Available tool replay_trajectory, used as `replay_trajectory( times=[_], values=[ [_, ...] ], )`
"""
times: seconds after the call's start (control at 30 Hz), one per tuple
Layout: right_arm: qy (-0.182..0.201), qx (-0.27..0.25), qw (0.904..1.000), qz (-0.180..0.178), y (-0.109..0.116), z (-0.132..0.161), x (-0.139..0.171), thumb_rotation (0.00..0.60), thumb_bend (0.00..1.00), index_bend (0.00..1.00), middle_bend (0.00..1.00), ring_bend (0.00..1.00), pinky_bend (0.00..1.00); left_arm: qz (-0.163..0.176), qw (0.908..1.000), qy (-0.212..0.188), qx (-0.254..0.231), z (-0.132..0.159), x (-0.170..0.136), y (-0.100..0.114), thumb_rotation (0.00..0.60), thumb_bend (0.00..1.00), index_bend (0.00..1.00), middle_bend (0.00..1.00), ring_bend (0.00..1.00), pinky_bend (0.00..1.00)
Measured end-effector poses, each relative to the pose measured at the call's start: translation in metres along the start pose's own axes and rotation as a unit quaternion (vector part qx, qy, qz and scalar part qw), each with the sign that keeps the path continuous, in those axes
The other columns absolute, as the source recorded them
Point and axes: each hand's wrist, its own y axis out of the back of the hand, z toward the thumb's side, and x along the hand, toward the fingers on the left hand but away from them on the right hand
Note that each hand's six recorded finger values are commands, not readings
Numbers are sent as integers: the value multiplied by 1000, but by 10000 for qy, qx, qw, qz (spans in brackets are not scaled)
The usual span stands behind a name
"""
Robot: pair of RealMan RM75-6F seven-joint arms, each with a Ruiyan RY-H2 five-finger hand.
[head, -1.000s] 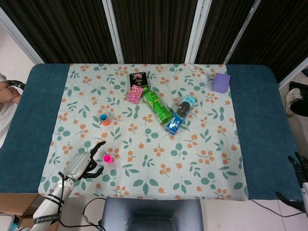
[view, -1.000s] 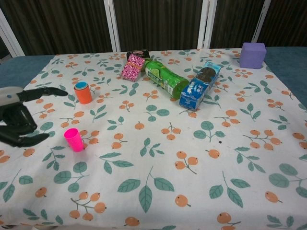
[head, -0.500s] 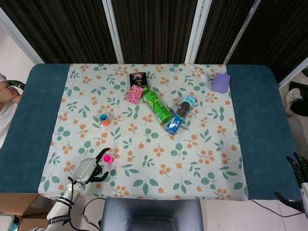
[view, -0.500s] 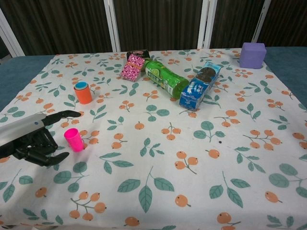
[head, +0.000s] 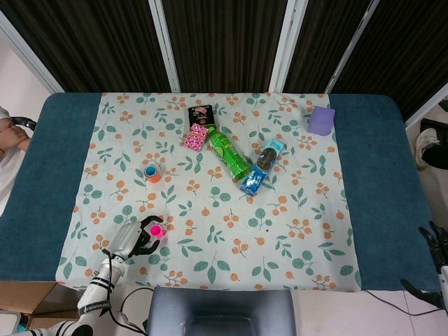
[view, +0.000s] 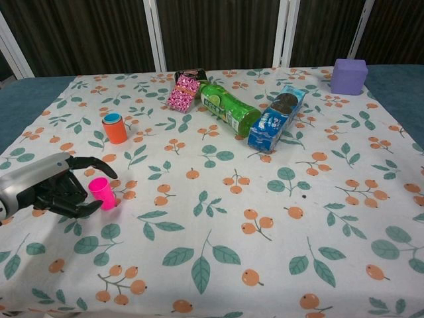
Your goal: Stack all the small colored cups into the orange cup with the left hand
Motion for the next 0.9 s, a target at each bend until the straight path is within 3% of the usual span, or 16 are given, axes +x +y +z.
replay_trajectory(
  times=[0.23,0.53,0.73,0.9],
  values=[
    [-9,-10,10000,-19,2,-1,0,600,190,0,0,0,0,152,9998,21,-147,-1,8,2,600,384,533,1000,1000,1000],
    [-16,-11,10000,-29,2,-1,0,600,190,0,0,0,0,380,9991,-15,-209,0,13,13,600,387,632,1000,1000,1000],
    [-10,5,10000,-5,0,-1,-1,600,190,0,0,0,0,957,9937,-251,-528,20,26,47,600,394,637,1000,1000,1000],
    [-27,11,10000,-18,1,-1,-1,600,191,0,0,0,0,1625,9825,-416,-812,43,57,84,600,398,639,1000,1000,1000]
  ],
)
